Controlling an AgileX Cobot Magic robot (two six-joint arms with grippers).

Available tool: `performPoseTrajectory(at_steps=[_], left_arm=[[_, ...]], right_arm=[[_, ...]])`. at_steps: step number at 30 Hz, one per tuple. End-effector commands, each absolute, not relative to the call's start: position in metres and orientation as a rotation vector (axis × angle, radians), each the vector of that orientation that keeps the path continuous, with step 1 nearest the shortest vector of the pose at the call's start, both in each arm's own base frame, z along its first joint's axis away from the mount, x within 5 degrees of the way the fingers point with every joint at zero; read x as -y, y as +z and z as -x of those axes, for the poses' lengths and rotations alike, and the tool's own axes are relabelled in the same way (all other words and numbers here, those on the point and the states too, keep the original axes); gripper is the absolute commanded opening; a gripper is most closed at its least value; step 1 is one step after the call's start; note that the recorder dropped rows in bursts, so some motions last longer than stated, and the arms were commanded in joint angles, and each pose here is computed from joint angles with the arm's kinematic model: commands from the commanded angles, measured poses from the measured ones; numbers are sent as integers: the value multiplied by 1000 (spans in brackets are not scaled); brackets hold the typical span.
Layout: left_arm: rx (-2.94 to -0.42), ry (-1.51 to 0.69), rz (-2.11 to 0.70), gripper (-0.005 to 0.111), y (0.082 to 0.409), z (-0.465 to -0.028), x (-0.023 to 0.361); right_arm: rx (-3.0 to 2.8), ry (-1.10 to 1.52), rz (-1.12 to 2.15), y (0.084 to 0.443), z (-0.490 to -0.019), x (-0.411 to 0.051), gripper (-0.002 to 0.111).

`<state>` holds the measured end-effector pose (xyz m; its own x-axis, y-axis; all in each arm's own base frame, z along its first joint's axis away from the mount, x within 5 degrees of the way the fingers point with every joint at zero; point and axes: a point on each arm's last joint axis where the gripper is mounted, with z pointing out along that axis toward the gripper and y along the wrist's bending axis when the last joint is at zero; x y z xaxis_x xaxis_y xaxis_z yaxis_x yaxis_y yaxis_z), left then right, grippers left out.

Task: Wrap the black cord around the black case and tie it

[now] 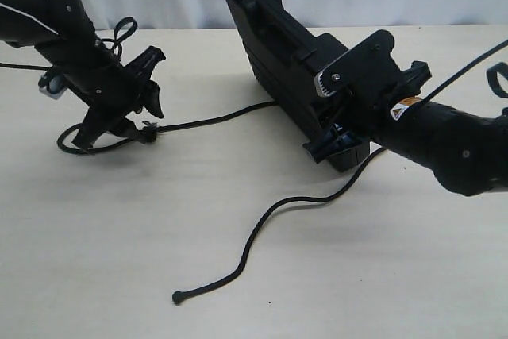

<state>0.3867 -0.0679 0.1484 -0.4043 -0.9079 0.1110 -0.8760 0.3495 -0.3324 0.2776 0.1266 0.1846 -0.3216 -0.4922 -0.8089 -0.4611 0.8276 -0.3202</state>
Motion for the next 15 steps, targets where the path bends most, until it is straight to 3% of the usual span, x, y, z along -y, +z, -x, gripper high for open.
performPoseTrajectory(at_steps=[1,5,15], left_arm=[[-2320,-517,1958,44,127,-392,67],[-2198,-499,2144,44,109,-394,66],[-2016,-591,2165,44,102,-408,57]], right_arm=[[-1992,-17,724,184,-277,-128,4],[-1996,-16,726,184,-276,-128,4],[-2010,0,706,183,-276,-128,4]])
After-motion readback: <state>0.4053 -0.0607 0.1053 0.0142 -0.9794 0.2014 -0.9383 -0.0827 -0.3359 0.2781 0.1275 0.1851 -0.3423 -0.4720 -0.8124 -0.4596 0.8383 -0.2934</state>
